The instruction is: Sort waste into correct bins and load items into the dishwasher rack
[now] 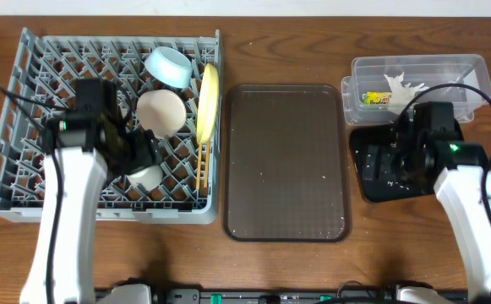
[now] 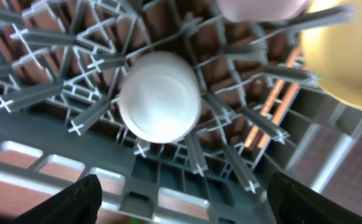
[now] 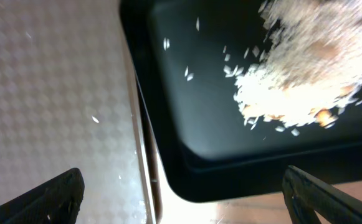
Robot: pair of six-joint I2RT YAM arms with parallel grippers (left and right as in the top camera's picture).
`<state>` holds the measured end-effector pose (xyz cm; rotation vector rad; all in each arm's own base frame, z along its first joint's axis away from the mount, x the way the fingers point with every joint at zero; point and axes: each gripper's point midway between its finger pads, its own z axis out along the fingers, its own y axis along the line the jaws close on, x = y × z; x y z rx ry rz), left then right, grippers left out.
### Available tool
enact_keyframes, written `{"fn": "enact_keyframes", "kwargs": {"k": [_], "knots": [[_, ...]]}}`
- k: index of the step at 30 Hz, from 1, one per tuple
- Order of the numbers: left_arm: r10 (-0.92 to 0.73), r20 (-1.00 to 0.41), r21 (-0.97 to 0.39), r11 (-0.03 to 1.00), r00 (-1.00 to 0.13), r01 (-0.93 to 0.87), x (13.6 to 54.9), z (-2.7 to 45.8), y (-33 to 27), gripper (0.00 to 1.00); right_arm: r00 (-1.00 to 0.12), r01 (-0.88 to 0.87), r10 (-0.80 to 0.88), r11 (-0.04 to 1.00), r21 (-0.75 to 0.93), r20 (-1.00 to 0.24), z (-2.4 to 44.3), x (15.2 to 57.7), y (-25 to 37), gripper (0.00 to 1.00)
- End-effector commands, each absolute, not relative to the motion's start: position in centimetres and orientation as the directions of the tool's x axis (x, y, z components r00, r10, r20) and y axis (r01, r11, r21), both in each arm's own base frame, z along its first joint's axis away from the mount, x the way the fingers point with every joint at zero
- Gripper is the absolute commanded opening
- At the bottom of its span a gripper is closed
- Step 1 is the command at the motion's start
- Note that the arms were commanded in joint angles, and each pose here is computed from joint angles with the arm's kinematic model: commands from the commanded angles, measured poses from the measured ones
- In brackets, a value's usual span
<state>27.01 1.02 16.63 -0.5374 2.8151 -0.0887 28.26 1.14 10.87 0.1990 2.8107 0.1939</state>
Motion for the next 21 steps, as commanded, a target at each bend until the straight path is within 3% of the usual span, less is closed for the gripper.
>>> {"fn": "enact_keyframes", "kwargs": {"k": [1, 6, 8, 11, 16, 21], "knots": [[-0.316, -0.4, -0.078, 0.947, -0.86, -0.311, 25.5, 18.0, 1.2, 0.86, -0.899, 0.086, 0.139, 0.986, 0.145, -0.414, 12.6, 27.7, 1.1, 0.99], [-0.237, -0.627, -0.128, 0.971, -0.742, -0.201, 23.1, 20.2, -0.1, 0.87, -0.777, 0.063, 0.137, 0.988, 0.14, -0.615, 15.9, 25.9, 0.8, 0.99], [-0.236, -0.676, -0.145, 0.971, -0.698, -0.188, 21.9, 20.8, -0.1, 0.97, -0.726, 0.08, 0.135, 0.99, 0.113, -0.674, 17.1, 25.0, 0.2, 0.99], [-0.241, -0.743, -0.17, 0.97, -0.625, -0.172, 20.6, 22.5, -0.1, 0.97, -0.652, 0.103, 0.134, 0.991, 0.088, -0.746, 19.1, 23.9, -0.6, 0.99], [-0.245, -0.801, -0.192, 0.969, -0.546, -0.154, 19.3, 24.3, 0.0, 0.97, -0.591, 0.095, 0.133, 0.991, 0.095, -0.796, 20.8, 22.7, -0.6, 0.99], [-0.245, -0.798, -0.191, 0.969, -0.551, -0.155, 19.0, 24.1, 0.0, 0.98, -0.587, 0.094, 0.132, 0.991, 0.095, -0.799, 20.9, 22.5, -0.6, 0.99]]}}
